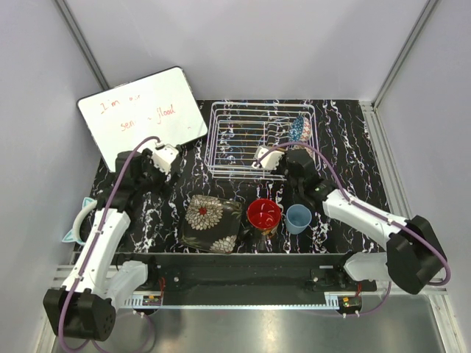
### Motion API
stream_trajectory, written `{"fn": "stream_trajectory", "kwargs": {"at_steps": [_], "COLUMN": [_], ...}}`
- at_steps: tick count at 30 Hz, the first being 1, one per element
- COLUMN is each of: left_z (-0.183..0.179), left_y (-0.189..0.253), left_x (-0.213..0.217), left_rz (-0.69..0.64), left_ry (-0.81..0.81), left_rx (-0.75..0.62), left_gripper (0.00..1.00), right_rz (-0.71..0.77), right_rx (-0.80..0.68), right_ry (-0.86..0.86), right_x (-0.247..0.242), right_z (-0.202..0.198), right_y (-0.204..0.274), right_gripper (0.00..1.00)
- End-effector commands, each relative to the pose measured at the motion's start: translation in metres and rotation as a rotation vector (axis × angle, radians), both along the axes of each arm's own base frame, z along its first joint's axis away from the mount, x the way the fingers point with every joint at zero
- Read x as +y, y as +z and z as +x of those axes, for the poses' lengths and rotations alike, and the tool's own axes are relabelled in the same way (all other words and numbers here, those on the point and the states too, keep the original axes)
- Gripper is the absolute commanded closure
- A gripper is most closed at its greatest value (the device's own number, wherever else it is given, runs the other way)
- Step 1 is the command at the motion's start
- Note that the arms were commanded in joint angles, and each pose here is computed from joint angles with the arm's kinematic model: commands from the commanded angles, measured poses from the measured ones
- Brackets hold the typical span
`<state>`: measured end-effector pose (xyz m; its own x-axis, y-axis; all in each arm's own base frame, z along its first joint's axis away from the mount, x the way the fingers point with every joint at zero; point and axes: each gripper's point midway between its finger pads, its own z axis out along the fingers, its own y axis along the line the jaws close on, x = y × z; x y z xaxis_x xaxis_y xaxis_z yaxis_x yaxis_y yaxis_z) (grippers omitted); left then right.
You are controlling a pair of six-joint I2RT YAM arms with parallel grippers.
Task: Load the mixed dishes into the dish rack
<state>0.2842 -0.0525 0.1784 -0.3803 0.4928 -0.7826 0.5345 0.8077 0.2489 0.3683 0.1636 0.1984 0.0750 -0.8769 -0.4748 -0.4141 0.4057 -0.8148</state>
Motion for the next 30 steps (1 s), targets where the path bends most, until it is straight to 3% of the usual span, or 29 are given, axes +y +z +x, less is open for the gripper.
{"fn": "stream_trajectory", "kwargs": {"at_steps": [1,13,25,30], "left_z": [0.003,0.007,0.009,0.010], "left_y": [0.002,0.001,0.002,0.002], "left_x": [-0.003,-0.004,-0.004,-0.004], "left_rz": [-0.028,-0.025,-0.023,-0.029], "left_ry": [-0.003,-0.007,-0.005,-0.002], "left_rx": [-0.029,-0.051,-0.062,-0.064], "left_gripper": [0.13,0.12,0.11,0.11], "right_rz": [-0.061,-0.125,-0.196,-0.258], "right_rx": [-0.009,0.167,0.359,0.348], "right_ry": [0.048,0.132,0.084,0.073], "right_x": [0.004,0.015,-0.014,-0.029], "right_z": [0.006,-0.006,-0.042,-0.053], "right_y": [-0.007,-0.049,-0.080,-0.084], "right_gripper": [1.00,1.00,1.00,1.00]}}
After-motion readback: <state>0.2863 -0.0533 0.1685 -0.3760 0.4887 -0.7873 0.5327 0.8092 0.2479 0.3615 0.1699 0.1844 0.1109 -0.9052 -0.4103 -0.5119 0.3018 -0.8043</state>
